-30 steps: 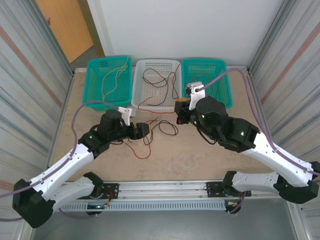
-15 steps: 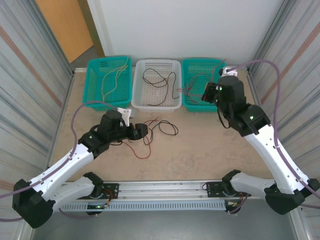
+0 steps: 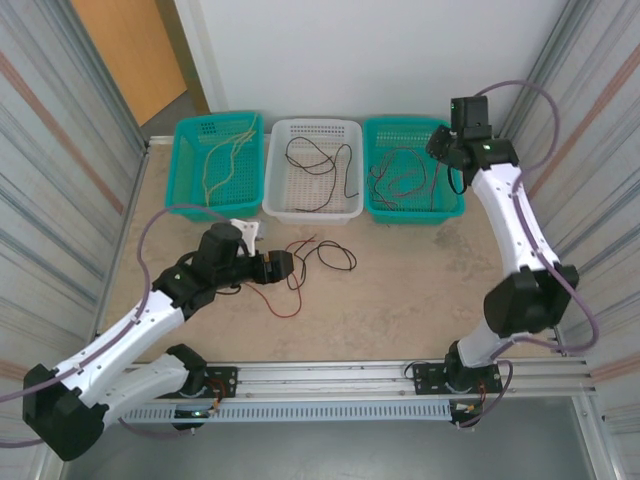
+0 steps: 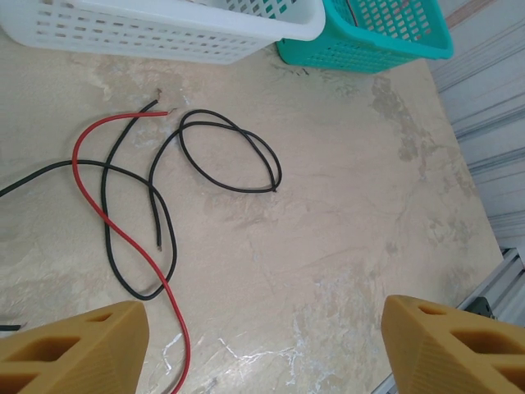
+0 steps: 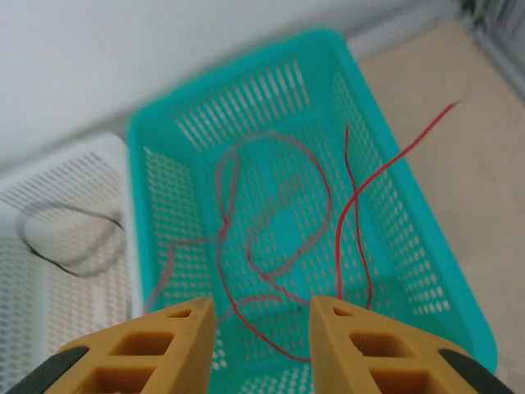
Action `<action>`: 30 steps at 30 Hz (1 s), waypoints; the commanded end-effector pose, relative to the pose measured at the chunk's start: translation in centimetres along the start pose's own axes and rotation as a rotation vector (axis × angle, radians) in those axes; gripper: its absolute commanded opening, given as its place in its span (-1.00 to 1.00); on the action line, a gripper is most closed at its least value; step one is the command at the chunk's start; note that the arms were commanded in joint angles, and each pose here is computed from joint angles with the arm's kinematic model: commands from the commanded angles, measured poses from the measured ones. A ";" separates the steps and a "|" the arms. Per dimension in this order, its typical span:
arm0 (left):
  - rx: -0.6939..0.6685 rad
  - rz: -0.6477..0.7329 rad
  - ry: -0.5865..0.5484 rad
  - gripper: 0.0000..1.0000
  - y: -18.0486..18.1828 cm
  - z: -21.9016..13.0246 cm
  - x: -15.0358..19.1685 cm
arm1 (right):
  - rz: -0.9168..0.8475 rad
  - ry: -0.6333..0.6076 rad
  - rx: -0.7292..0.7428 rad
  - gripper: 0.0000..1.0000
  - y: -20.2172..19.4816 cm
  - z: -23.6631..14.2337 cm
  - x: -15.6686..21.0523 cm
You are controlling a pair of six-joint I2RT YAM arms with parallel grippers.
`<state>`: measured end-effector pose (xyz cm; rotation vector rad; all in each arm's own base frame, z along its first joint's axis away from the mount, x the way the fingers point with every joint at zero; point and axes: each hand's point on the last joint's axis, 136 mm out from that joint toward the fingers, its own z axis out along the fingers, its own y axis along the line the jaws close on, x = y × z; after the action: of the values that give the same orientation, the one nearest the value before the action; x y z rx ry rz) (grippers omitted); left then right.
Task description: Untangle the cables
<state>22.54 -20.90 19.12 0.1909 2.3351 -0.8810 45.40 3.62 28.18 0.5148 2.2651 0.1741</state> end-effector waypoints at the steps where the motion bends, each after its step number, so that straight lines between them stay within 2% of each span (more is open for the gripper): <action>1: -0.023 0.018 -0.028 0.55 0.2 -1.0 -0.6 | 0.027 0.106 0.021 -0.23 -1.3 0.5 3.2; 6: -0.043 0.007 -0.018 0.56 0.7 -0.7 -0.6 | 0.035 0.148 -0.004 -0.18 -1.5 -0.1 5.4; 13: -0.098 -0.026 0.041 0.51 2.0 0.9 0.2 | -0.058 0.148 -0.049 -0.17 0.3 -4.3 9.5; 19: -0.197 -0.057 0.174 0.29 4.5 3.0 2.8 | -0.200 0.193 -0.162 -0.17 4.6 -6.8 16.8; 25: -0.241 -0.071 0.287 0.13 5.9 5.1 4.7 | -0.217 0.337 -0.204 -0.20 6.1 -5.5 25.2; 28: -0.249 -0.078 0.299 -0.10 6.1 5.8 4.7 | -0.244 0.419 -0.232 -0.19 7.3 -4.5 29.5; 30: -0.240 -0.081 0.294 -0.18 5.9 6.1 4.5 | -0.297 0.464 -0.230 -0.18 8.3 -4.0 31.5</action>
<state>23.10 -19.97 8.25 0.1259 2.7549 -0.6077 25.99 21.55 12.48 0.0094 2.6878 0.3468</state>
